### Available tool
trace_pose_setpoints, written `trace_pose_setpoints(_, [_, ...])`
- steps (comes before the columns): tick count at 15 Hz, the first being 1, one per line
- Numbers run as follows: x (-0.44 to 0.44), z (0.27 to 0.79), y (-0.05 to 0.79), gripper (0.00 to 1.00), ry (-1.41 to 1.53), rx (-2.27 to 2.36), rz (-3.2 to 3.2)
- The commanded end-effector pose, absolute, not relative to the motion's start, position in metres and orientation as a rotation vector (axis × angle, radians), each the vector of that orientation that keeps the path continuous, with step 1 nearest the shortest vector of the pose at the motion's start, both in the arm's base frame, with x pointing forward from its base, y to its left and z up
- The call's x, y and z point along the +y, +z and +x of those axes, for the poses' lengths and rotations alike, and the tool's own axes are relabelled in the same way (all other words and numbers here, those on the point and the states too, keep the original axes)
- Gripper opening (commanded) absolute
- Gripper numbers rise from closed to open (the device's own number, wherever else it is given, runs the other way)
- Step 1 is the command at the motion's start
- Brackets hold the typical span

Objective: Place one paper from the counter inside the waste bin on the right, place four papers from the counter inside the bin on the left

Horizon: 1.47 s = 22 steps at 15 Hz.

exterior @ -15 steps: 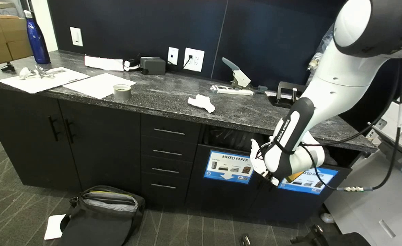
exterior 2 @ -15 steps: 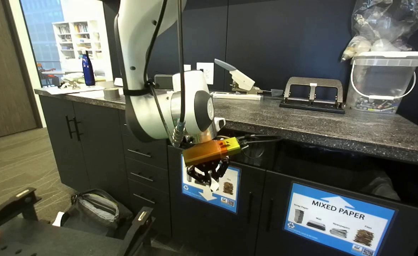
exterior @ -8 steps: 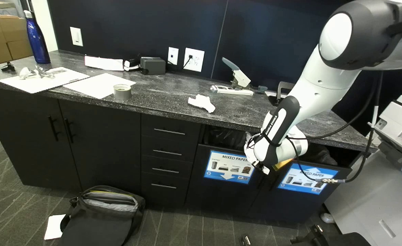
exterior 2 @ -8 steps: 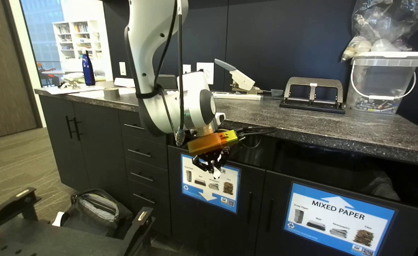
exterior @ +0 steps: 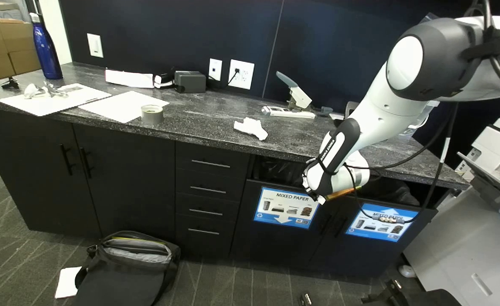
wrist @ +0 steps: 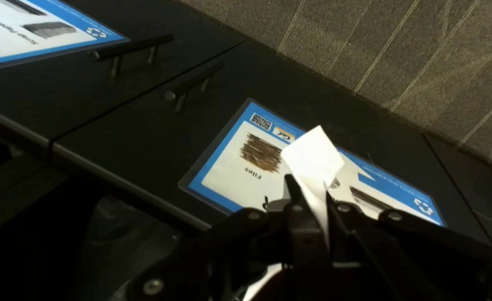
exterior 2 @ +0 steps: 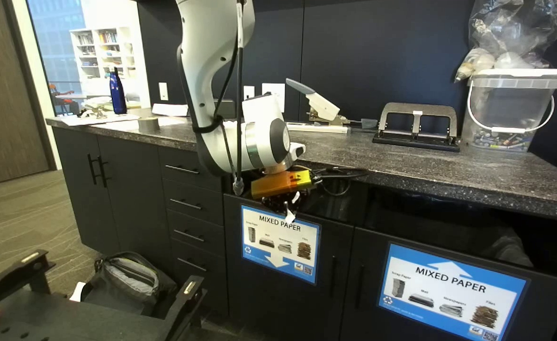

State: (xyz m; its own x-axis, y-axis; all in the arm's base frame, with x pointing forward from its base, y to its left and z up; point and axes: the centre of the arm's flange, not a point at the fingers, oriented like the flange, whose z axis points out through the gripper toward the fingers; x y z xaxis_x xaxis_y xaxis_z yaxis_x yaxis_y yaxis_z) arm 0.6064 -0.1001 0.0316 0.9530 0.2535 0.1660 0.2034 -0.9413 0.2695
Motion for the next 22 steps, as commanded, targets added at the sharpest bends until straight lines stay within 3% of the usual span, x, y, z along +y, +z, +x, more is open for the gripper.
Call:
trace_pose_setpoints(1, [-0.100, 0.626, 0.029, 0.07, 0.430, 0.262, 2.860])
trace_pose_setpoints(9, [-0.097, 0.630, 0.024, 0.08, 0.847, 0.161, 2.773])
trace_pose_setpoints(22, [-0.085, 0.653, -0.008, 0.09, 1.117, 0.008, 2.637])
